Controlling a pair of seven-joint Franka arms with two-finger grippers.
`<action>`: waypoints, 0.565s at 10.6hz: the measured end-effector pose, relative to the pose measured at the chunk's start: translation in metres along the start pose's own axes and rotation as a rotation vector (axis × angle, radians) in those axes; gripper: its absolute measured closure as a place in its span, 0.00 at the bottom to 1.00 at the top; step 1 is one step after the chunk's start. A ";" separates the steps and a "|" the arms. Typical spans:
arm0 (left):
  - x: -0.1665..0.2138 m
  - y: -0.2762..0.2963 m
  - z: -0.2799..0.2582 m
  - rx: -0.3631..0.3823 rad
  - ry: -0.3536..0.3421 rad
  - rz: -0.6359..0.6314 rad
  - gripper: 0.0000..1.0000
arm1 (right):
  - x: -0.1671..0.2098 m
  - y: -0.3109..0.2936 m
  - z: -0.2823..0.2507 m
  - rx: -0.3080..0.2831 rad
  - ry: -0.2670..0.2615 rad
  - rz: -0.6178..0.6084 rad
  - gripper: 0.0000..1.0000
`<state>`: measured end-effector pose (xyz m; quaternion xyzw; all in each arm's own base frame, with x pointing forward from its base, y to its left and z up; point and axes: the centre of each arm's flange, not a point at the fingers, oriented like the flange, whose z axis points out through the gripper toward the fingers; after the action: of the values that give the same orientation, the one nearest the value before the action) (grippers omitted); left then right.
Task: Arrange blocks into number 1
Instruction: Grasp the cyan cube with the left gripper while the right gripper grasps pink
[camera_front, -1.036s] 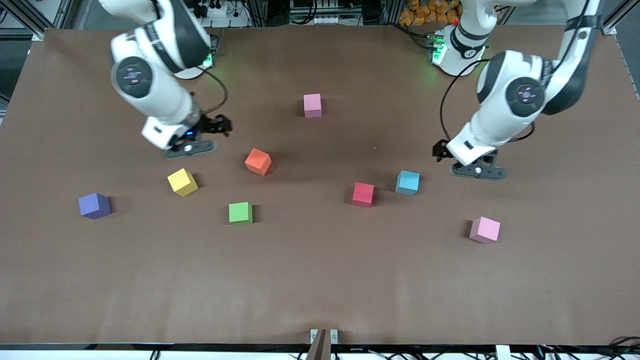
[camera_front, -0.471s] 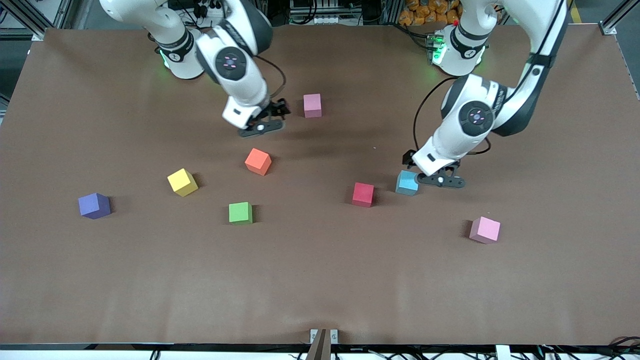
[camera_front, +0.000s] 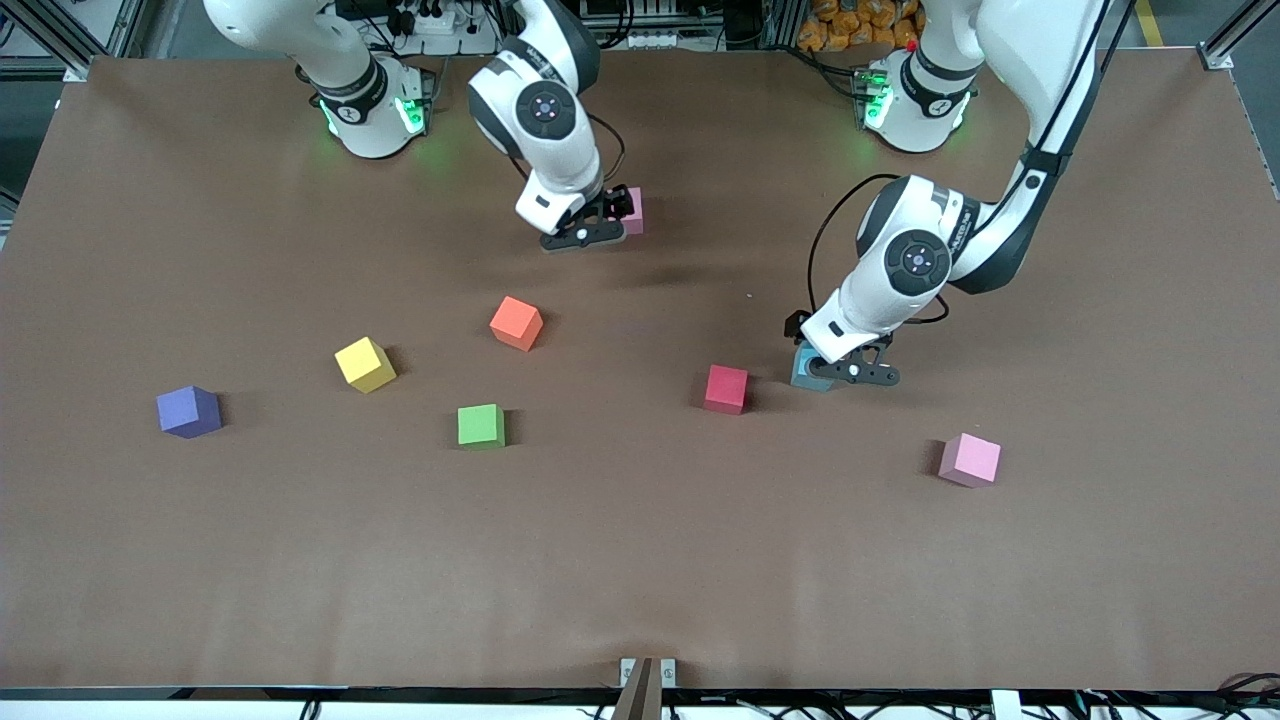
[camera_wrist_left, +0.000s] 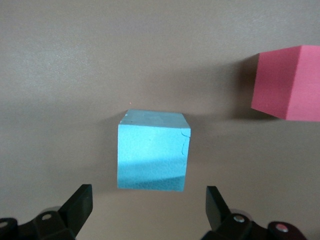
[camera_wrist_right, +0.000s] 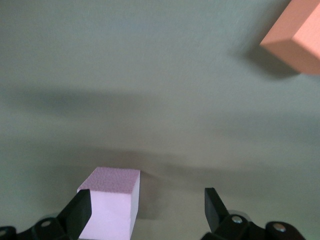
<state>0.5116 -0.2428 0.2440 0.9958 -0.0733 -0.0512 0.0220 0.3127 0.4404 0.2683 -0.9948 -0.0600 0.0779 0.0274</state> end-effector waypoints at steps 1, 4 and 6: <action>0.001 0.000 0.001 -0.001 0.001 -0.001 0.00 | -0.007 -0.009 0.007 0.005 0.011 0.012 0.00; 0.002 -0.001 0.006 0.005 0.002 0.008 0.00 | -0.029 -0.034 0.036 0.011 0.026 0.021 0.00; 0.005 -0.001 0.020 -0.001 0.008 0.008 0.00 | -0.033 -0.037 0.045 0.003 0.017 0.021 0.00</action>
<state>0.5147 -0.2433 0.2240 0.9956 -0.0773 -0.0470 0.0232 0.2689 0.4754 0.2309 -0.9959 -0.0493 0.0698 0.0284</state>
